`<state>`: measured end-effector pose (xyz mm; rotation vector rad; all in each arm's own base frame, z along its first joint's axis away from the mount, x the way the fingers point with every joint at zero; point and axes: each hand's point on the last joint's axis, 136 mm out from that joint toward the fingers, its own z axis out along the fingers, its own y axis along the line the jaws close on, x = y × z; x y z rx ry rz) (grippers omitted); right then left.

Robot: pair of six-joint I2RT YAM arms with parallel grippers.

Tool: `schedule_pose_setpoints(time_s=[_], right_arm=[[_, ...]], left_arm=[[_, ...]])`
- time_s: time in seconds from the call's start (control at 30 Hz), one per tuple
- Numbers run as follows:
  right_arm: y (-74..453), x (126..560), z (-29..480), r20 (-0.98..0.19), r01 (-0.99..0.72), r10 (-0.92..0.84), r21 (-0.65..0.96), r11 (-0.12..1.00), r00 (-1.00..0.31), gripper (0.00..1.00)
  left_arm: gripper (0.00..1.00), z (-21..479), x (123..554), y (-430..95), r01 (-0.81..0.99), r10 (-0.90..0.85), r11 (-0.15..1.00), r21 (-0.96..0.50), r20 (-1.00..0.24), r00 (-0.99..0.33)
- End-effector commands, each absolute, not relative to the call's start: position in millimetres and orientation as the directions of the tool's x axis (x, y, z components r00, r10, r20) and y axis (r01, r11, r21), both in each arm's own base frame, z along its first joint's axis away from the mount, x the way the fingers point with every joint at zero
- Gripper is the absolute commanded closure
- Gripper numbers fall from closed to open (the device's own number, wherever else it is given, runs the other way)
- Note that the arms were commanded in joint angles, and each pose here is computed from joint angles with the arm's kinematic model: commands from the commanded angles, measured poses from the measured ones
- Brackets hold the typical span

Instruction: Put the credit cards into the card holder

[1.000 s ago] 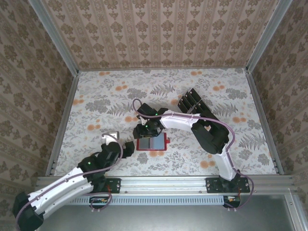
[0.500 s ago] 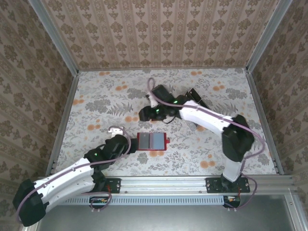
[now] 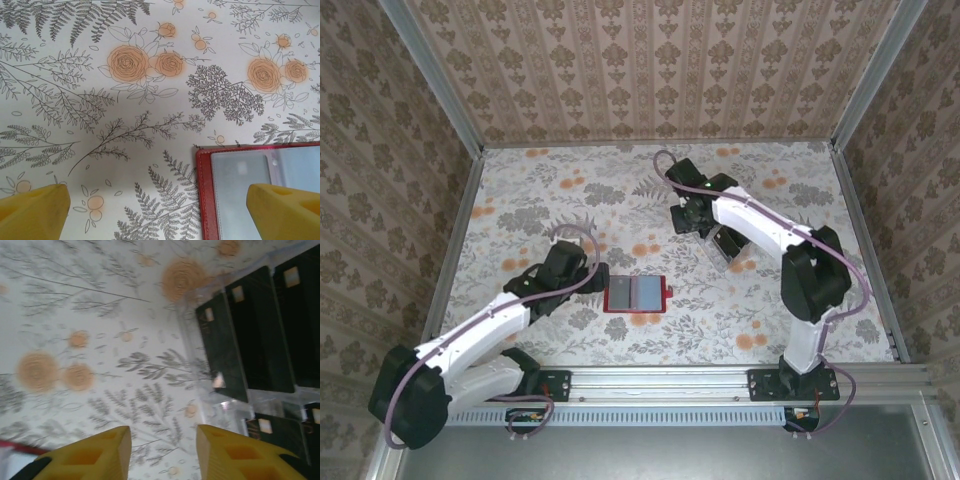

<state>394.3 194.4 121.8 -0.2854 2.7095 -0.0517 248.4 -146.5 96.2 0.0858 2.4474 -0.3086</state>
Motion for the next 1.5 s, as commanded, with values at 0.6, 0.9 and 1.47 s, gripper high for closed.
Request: schedule_pose_setpoints(time_s=[0.6,0.9,1.47], right_arm=[[151,435,80,-0.235,-0.243,-0.351,-0.389,0.889,-0.906,0.65],[156,433,65,-0.217,-0.259,-0.339,-0.329,0.908,-0.915,0.71],[163,433,64,-0.212,-0.280,-0.328,-0.226,0.933,-0.921,0.93]], left_arm=[[0.00,90,255,-153,0.198,0.025,0.950,-0.240,-0.577,-0.816],[0.00,85,255,-153,0.191,0.018,0.951,-0.242,-0.574,-0.819],[0.00,85,257,-156,0.196,0.011,0.946,-0.259,-0.579,-0.816]])
